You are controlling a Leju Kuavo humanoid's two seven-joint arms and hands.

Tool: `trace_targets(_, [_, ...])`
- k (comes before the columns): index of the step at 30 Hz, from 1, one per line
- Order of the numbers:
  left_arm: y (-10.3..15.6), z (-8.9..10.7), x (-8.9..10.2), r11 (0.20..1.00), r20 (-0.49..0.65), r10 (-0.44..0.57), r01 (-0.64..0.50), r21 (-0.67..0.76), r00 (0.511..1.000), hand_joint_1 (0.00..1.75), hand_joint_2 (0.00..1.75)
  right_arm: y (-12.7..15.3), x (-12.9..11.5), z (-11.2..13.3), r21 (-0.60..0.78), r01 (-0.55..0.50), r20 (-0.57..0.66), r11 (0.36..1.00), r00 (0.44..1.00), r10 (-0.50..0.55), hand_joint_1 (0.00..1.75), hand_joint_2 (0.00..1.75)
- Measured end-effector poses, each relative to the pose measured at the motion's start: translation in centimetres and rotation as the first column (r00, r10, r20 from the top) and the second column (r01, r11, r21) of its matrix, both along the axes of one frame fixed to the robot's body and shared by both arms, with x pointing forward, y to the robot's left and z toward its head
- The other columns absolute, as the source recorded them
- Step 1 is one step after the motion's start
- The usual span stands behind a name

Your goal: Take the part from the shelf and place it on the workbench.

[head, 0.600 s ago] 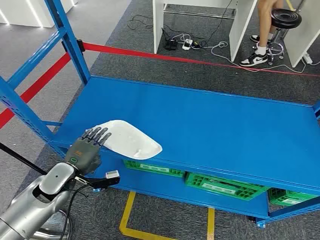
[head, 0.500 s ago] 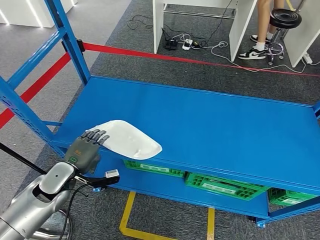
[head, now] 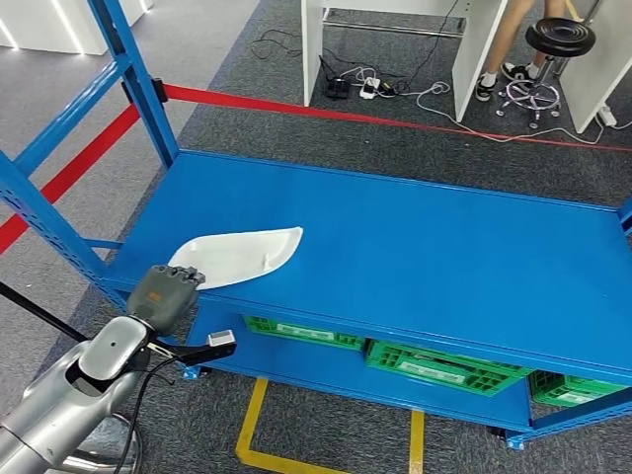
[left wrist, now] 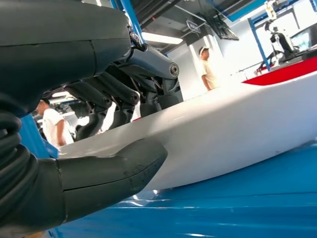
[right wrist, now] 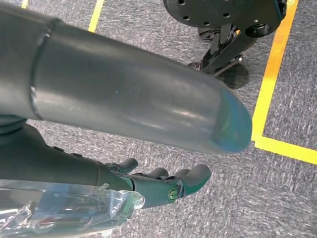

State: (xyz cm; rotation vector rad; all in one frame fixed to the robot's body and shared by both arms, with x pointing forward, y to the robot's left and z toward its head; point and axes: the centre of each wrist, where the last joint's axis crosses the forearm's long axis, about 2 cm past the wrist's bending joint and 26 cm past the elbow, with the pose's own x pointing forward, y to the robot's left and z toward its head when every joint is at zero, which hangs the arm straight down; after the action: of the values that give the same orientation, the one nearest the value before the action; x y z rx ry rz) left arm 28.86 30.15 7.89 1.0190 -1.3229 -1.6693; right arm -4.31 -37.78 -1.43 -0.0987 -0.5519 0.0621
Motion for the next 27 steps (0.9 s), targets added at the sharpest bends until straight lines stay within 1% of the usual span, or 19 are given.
trace_targets(9, [0.29, -0.13, 0.16, 1.000, 0.040, -0.003, 0.002, 0.030, 0.999, 1.75, 1.75, 0.00, 0.01, 0.00, 0.000, -0.001, 0.012, 1.000, 1.000, 0.001, 0.00, 0.00])
trace_targets(17, [0.79, 0.29, 0.80, 0.999, 0.050, -0.002, 0.000, 0.047, 0.999, 1.75, 1.75, 0.03, 0.09, 0.01, 0.002, -0.002, 0.023, 1.000, 1.000, 0.002, 0.00, 0.00])
trace_targets(27, [0.99, 0.23, 0.85, 0.999, 0.051, -0.002, 0.000, 0.047, 0.999, 1.75, 1.75, 0.13, 0.10, 0.06, 0.007, -0.003, 0.028, 1.000, 1.000, 0.003, 0.00, 0.00])
